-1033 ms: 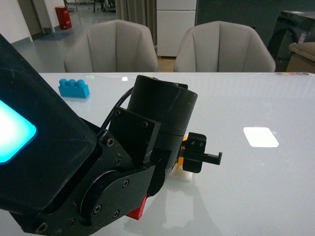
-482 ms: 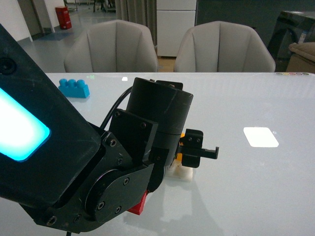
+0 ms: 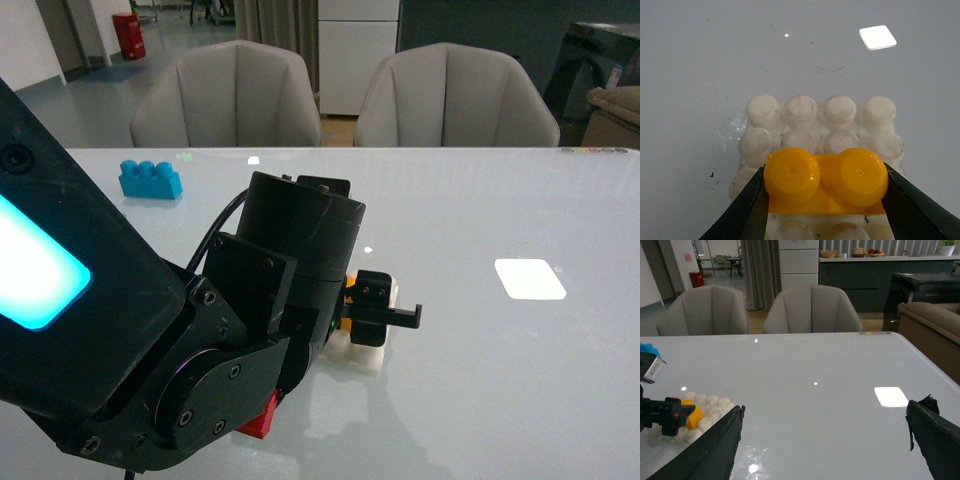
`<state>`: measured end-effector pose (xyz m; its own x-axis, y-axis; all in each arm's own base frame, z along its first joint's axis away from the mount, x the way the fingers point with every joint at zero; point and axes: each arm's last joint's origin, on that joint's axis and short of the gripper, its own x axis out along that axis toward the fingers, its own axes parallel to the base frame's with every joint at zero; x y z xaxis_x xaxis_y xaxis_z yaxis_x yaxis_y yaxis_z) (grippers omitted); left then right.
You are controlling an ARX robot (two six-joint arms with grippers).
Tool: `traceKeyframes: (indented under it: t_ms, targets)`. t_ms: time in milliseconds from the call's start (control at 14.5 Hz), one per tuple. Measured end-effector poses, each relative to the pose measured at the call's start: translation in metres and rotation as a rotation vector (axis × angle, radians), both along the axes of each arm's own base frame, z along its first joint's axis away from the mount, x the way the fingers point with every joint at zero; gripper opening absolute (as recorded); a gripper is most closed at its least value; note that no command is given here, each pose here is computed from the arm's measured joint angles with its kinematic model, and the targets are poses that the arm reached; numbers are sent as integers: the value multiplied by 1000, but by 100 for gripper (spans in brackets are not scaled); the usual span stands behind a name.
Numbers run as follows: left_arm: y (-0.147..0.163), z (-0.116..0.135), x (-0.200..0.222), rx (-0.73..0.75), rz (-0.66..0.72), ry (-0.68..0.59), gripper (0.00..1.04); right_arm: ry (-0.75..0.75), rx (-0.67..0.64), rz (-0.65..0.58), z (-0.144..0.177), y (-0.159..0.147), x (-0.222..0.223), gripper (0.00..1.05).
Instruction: Insert yellow block into base center
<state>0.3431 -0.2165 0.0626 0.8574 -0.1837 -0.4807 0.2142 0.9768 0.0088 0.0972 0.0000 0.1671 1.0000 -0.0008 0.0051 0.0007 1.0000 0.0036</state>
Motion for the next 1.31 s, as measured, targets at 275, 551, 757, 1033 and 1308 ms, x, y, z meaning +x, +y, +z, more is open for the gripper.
traceKeyframes:
  t_ms: [275,551,757,1033,1308]
  targets:
    - [-1,-5,-1,-6,-9,16,59,0,0,0,0,0,0,98]
    - [-1,-4,-2,-10,-27,29,91,0,0,0,0,0,0,98]
    - [-1,18,-3,-43,-41,-11,98,0,0,0,0,0,0,98]
    - [1,72,-21,-127,-85,-116,98,0,0,0,0,0,0,98]
    - [24,125,-104,-201,-147,-246,98,0,0,0,0,0,0,98]
